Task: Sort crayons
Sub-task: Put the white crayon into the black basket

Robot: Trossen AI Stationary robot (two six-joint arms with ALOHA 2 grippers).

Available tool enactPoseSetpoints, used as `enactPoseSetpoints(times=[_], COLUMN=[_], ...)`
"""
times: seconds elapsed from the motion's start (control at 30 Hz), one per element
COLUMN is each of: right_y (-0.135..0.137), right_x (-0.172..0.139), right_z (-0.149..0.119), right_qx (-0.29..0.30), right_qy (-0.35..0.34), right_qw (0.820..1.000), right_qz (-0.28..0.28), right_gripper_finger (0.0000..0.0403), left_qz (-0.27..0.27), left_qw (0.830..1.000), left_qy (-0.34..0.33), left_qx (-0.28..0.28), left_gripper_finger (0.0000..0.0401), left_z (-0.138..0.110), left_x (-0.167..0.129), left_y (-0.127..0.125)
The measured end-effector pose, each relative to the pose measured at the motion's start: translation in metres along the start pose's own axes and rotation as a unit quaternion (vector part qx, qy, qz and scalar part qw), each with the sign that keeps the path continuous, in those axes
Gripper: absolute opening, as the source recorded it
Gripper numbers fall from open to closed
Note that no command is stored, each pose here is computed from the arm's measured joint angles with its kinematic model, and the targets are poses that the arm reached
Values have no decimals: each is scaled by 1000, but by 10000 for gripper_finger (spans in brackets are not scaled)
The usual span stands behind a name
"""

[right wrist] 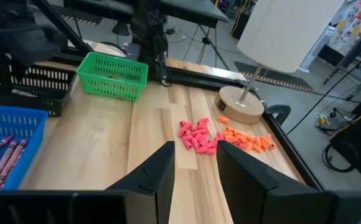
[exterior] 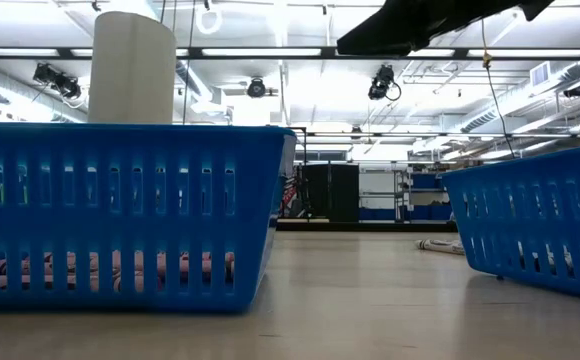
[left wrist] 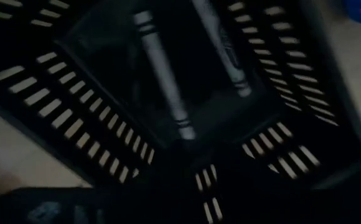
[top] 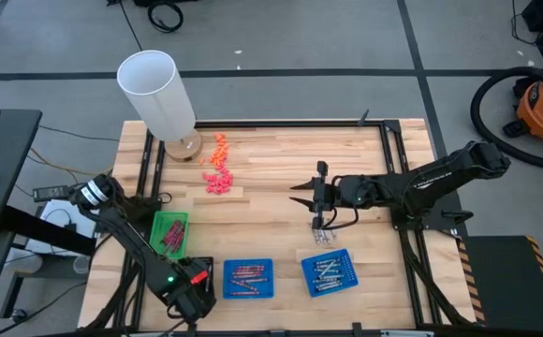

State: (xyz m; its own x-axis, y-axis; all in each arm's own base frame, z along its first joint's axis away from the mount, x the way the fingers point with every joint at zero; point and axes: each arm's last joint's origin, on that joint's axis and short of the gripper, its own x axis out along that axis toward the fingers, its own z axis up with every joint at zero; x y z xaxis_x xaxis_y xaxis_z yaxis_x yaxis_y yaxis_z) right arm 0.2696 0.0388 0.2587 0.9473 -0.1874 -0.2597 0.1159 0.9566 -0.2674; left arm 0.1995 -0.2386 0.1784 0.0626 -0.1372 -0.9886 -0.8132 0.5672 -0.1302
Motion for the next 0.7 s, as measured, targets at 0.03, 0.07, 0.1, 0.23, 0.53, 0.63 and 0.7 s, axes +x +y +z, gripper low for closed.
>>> enactPoseSetpoints(times=[0.03,0.07,0.1,0.23,0.53,0.63,0.7], right_y=[0,1,1,4,22,33,39], right_x=[0,0,0,0,20,28,31], right_z=[-1,-2,-3,-7,-32,-45,-51], right_qx=[1,3,7,22,45,48,53], right_qy=[3,8,11,29,98,129,147], right_qw=[1000,1000,1000,998,992,987,984], right_qz=[3,8,18,54,71,78,82], right_gripper_finger=[130,130,130,130,130,133,137], left_qz=[0,1,3,17,7,27,47], left_qw=[1000,1000,1000,998,943,917,902], left_qy=[0,0,-2,-47,-276,-323,-344], left_qx=[7,12,18,42,187,233,257], left_gripper_finger=[103,109,113,118,118,118,118], left_z=[-1,-1,-2,-3,15,25,34], left_x=[-4,-9,-15,-47,-100,-104,-103], left_y=[-2,-4,-7,-14,-31,-34,-34])
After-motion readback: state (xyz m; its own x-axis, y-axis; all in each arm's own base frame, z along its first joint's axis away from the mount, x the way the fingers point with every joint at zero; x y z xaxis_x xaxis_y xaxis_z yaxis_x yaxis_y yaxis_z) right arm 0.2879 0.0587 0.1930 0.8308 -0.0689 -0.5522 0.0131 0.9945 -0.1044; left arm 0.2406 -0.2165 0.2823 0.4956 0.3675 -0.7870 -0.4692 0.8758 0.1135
